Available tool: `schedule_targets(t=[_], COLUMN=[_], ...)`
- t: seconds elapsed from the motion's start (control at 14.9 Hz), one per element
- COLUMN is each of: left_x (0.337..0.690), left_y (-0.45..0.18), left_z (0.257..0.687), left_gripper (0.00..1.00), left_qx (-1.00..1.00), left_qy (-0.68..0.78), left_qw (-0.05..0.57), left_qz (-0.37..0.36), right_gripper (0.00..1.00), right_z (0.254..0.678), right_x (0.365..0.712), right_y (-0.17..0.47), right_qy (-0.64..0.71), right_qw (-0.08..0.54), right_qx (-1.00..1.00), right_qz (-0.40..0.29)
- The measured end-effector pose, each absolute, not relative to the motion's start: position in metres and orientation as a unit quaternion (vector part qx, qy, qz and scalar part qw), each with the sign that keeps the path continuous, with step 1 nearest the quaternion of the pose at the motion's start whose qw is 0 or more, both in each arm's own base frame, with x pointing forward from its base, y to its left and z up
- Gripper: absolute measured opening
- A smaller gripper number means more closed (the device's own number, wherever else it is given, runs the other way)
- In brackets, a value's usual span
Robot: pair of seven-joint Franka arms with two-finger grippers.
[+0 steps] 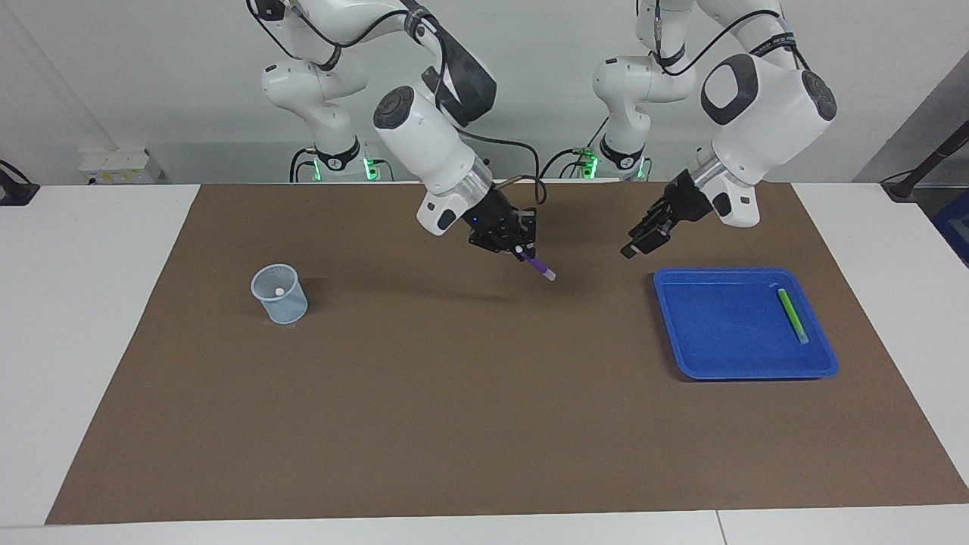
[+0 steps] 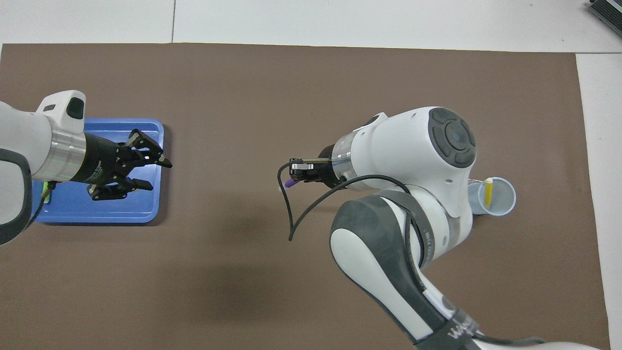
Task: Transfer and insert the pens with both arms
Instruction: 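Open the left gripper while the right gripper pulls the purple pen away, then insert the purple pen into the white cup with the right gripper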
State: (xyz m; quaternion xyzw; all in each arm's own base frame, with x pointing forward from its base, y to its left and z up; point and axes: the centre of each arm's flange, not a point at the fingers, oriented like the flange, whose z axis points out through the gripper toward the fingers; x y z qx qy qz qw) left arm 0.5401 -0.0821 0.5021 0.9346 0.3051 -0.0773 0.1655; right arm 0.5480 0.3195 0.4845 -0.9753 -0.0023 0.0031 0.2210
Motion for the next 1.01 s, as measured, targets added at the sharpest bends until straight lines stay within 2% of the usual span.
schedule_targets(t=[0.2,0.54,0.74,1.01], left_x=[0.538,0.540,0.547,0.563], left_y=[-0.029,0.019,0.050,0.091], left_z=[0.495,0.485,0.469,0.432], left_gripper=[0.61,0.60,0.60,0.59], left_qx=[0.968,0.995,0.999,0.999], left_qy=[0.205,0.073,0.023,-0.011], left_qw=[0.138,0.071,0.041,0.024], left_qz=[-0.046,-0.012,0.004,0.025], right_gripper=[0.19,0.19,0.19,0.19], right_z=[0.497,0.503,0.498,0.482], right_x=[0.548,0.561,0.566,0.560], right_y=[0.256,0.108,0.041,0.016], right_qy=[-0.090,-0.263,-0.329,-0.349], right_qw=[0.146,0.015,-0.013,-0.018], right_qx=[-0.985,-0.962,-0.940,-0.930], right_qz=[0.030,0.075,0.094,0.116])
